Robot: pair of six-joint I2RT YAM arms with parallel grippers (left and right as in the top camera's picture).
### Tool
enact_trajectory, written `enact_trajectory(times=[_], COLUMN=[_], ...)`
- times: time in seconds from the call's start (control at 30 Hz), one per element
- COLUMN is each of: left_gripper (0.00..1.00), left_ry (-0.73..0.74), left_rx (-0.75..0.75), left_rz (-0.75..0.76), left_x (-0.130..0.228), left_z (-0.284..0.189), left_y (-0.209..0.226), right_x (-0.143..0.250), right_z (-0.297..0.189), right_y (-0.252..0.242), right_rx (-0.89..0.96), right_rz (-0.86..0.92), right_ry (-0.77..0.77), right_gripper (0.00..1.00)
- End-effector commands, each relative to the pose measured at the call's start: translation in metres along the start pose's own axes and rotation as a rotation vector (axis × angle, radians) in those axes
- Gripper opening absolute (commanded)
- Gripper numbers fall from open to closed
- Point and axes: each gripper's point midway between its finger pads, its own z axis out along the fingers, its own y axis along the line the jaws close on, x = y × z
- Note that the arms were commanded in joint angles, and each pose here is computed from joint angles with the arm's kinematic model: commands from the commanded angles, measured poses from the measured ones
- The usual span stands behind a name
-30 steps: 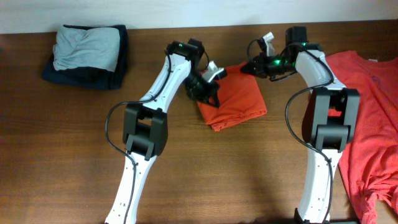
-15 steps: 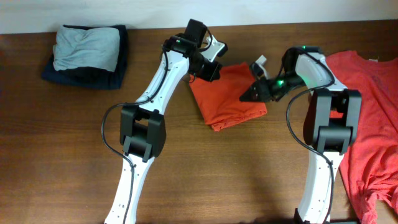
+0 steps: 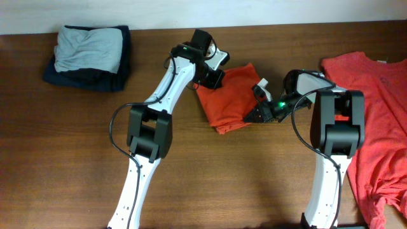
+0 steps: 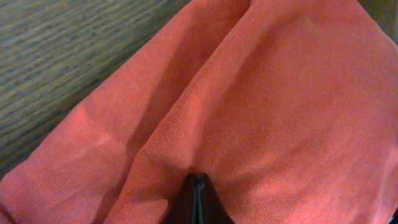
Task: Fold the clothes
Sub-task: 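Tuck and press the bundle's top edge down with both grippers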
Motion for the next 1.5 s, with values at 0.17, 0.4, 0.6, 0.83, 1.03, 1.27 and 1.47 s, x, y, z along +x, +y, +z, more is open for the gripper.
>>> enact_trajectory(times=[0.17,0.4,0.6,0.83,1.03,1.27,1.47], left_gripper=[0.0,0.0,0.15,0.91,0.99,0.99,0.99], left_ry=[-0.038,-0.144,0.008,0.152,0.218,0.246,0.22], left_rx=[0.042,0.047,0.008,-0.076,-0.2,-0.327,-0.382], left_rz=[-0.037,-0.098,-0.398,-0.447,-0.496,-0.473,-0.496], left_x=[-0.016,-0.049,0.002,0.037,0.052,0.061,0.066], left_z=[-0.009,-0.097,-0.122,-0.101,-0.064,-0.035,0.0], left_y=[-0.011,-0.029,0.012,0.026,0.022,0.015,0.018], right_x=[-0.004,-0.001,-0.001,-0.002,-0.002,-0.001,-0.001], right_z=[-0.004,-0.004,-0.004,-0.004,-0.004,-0.004,-0.004], right_y=[0.004,0.0,0.0,0.001,0.001,0.001,0.001], right_rx=[0.014,0.038,0.04,0.033,0.035,0.034,0.035], right_rz=[-0.01,0.009,0.006,0.007,0.014,0.015,0.014], right_ry=[-0.013,0.005,0.005,0.0,0.001,0.001,0.001], right_gripper=[0.04,0.04,0.04,0.04,0.05,0.04,0.04])
